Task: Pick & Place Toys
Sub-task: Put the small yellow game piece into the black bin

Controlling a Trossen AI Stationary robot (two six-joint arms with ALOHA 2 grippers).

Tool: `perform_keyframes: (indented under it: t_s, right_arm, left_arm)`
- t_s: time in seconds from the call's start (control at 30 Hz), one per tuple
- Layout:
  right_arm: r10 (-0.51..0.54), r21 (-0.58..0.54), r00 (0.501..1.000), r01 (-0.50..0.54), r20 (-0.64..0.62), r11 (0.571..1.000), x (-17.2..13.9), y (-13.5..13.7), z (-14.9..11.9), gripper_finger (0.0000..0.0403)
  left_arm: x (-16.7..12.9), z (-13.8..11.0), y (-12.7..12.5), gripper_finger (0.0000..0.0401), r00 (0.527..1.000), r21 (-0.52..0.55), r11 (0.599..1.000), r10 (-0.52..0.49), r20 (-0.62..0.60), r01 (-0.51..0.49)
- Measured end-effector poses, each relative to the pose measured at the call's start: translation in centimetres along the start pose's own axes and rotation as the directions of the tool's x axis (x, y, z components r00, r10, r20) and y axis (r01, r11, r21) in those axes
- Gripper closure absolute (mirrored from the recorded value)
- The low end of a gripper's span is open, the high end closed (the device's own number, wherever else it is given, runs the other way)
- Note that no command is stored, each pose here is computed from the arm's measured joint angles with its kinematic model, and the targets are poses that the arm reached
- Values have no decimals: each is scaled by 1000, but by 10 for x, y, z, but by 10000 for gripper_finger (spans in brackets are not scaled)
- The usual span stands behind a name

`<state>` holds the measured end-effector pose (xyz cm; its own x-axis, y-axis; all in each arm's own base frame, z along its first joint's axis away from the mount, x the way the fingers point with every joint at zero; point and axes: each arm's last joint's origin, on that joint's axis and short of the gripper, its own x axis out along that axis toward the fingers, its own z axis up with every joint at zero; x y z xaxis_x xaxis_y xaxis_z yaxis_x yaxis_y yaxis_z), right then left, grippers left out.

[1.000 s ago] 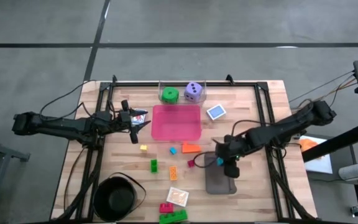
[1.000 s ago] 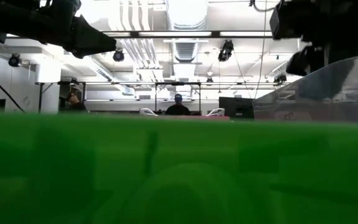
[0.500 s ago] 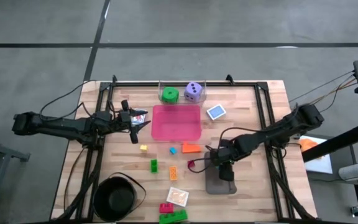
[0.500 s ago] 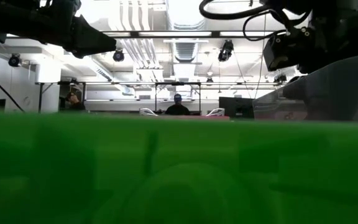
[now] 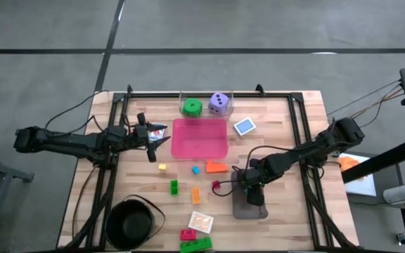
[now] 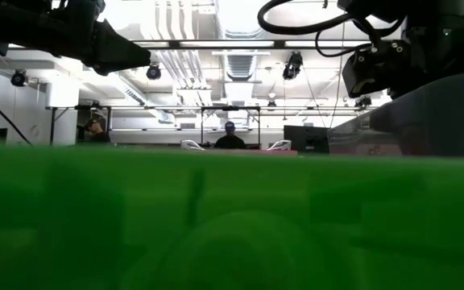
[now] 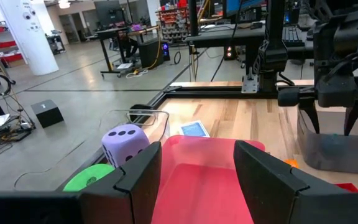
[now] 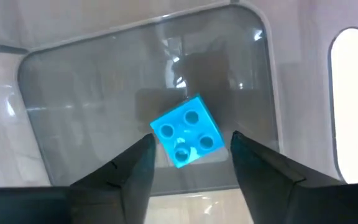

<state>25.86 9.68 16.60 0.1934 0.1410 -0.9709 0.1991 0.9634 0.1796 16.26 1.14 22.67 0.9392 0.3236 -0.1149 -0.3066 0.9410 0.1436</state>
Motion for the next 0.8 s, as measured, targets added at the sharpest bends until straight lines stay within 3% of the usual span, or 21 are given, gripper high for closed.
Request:
perform_keyframes:
  t_s: [0.27,0.43,0.63,0.73,0.8]
  right_arm:
    - [7,7,1000,-7,6,1000,-2,1,-1,80]
    - [34,-7,998,-33,59,999,-15,7,1,41]
    - [16,-33,969,-8,246,999,-51,17,1,35]
    - [-3,-57,916,29,401,998,-68,24,-1,35]
    - [-21,-71,853,67,521,995,-76,29,-3,35]
  left_arm:
    - [0,0,0,197,1000,-1,1000,8,2,-8]
    - [0,0,0,197,1000,-4,1000,9,2,-9]
    - [0,0,1,197,1000,-5,1000,28,1,-28]
    - [0,0,2,197,999,-28,998,53,-7,-53]
    - [0,-2,2,197,998,-34,998,59,-30,-60]
